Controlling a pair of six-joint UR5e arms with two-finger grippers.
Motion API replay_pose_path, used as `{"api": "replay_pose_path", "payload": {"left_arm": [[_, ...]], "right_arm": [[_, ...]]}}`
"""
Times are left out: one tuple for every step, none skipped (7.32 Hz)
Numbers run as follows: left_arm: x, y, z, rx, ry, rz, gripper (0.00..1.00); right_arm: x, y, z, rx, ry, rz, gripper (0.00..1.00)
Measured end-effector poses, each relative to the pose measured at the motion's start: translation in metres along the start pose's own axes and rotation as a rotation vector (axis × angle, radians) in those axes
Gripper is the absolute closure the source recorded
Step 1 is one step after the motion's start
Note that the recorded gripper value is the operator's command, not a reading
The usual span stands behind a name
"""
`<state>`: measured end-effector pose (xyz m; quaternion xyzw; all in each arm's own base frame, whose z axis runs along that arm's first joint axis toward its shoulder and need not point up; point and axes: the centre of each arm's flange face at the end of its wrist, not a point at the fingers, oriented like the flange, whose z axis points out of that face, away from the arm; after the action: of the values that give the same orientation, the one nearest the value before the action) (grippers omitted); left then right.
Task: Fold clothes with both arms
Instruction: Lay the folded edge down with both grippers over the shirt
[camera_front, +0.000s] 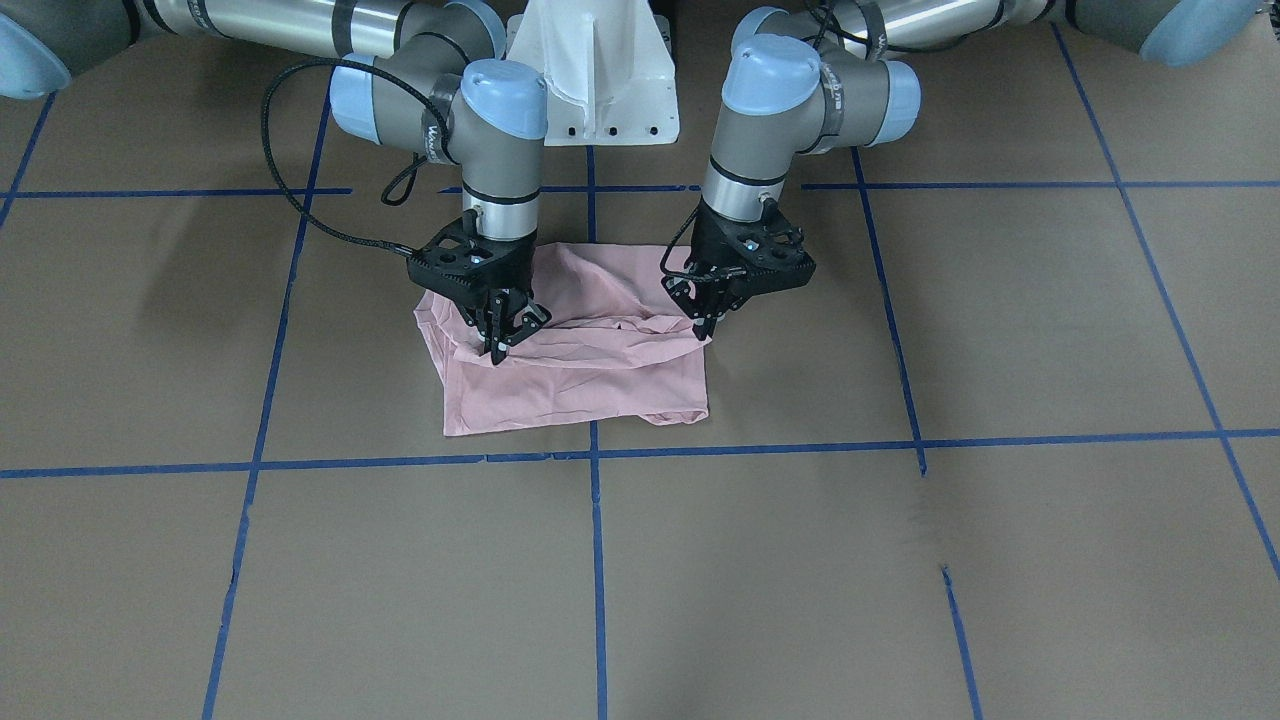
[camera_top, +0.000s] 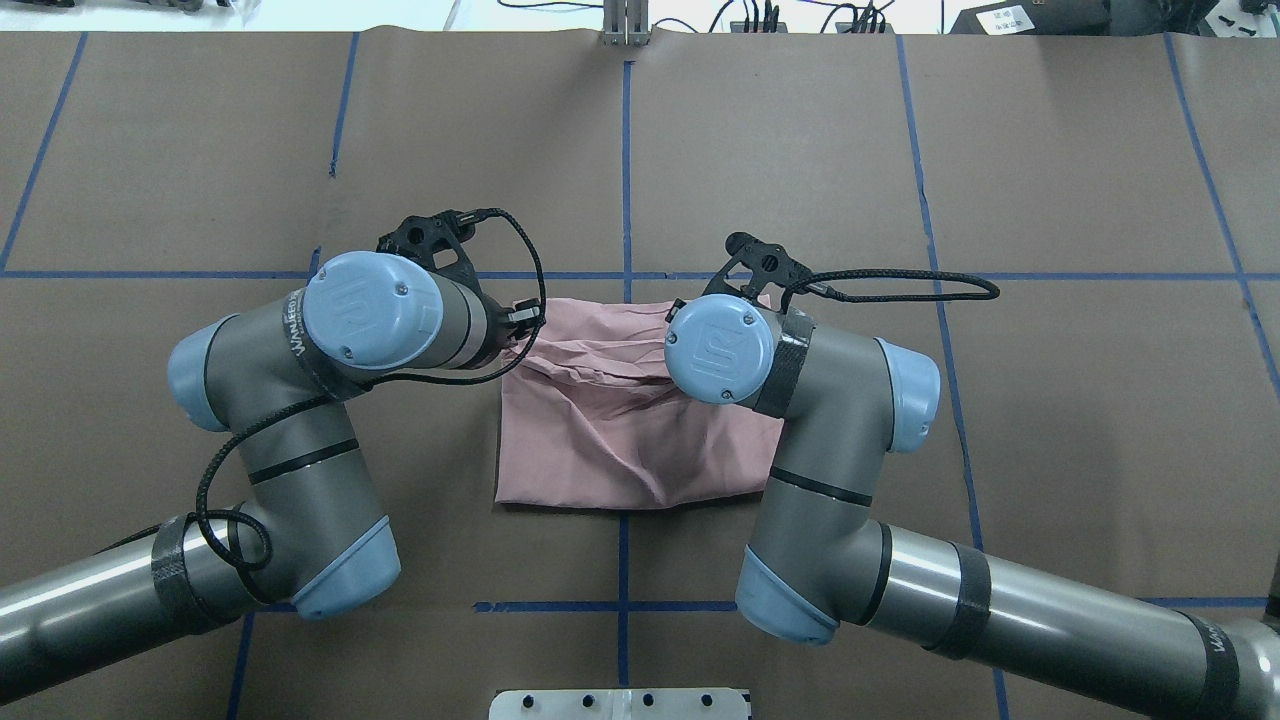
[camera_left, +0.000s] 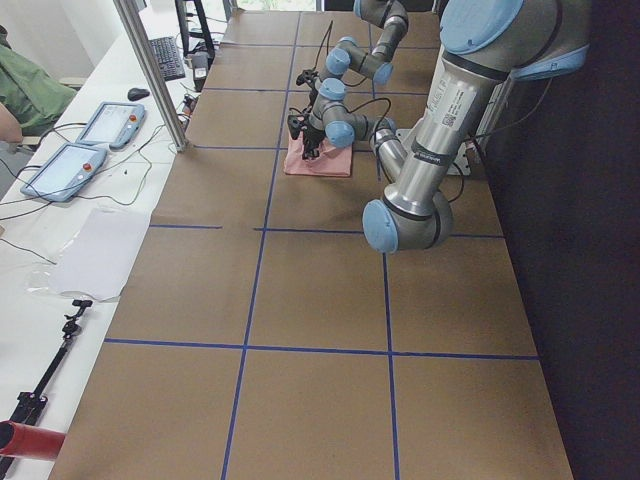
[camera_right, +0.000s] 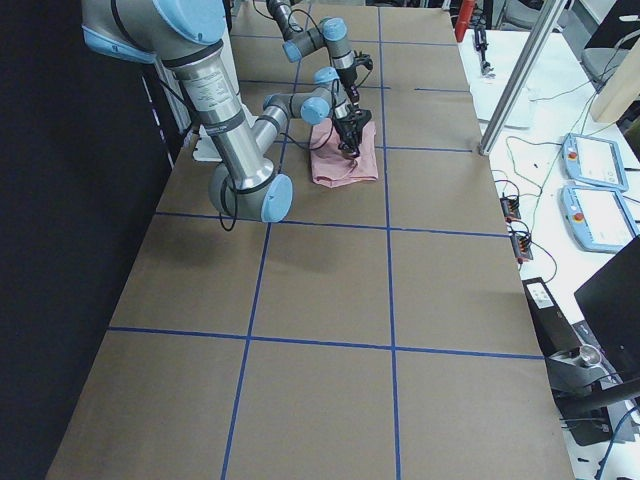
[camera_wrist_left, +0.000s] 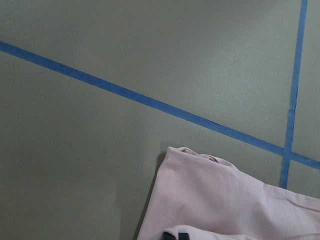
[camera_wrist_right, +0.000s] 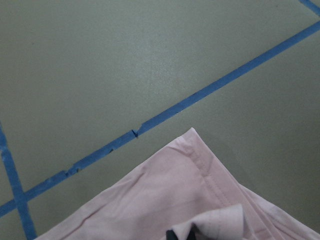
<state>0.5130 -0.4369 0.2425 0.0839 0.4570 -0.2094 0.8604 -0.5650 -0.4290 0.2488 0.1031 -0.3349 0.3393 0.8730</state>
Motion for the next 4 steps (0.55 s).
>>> {"api": "replay_pose_path", "payload": {"left_arm": [[-0.0007, 0.0000, 0.0002, 0.000, 0.003, 0.001, 1.00], [-0.0010, -0.0003, 0.0001, -0.001, 0.004, 0.002, 0.04], [-0.0018, -0.0005, 0.0002, -0.001, 0.004, 0.008, 0.00], [-0.0022, -0.0022, -0.0055, -0.002, 0.013, 0.059, 0.00]], "right_arm": [[0.0004, 0.0000, 0.0005, 0.000, 0.001, -0.001, 0.46], [0.0006, -0.0004, 0.0009, 0.001, 0.002, -0.008, 0.00], [0.0007, -0.0006, 0.0010, 0.001, 0.003, -0.033, 0.00], [0.0000, -0.0002, 0.0001, -0.002, 0.004, -0.072, 0.00]]}}
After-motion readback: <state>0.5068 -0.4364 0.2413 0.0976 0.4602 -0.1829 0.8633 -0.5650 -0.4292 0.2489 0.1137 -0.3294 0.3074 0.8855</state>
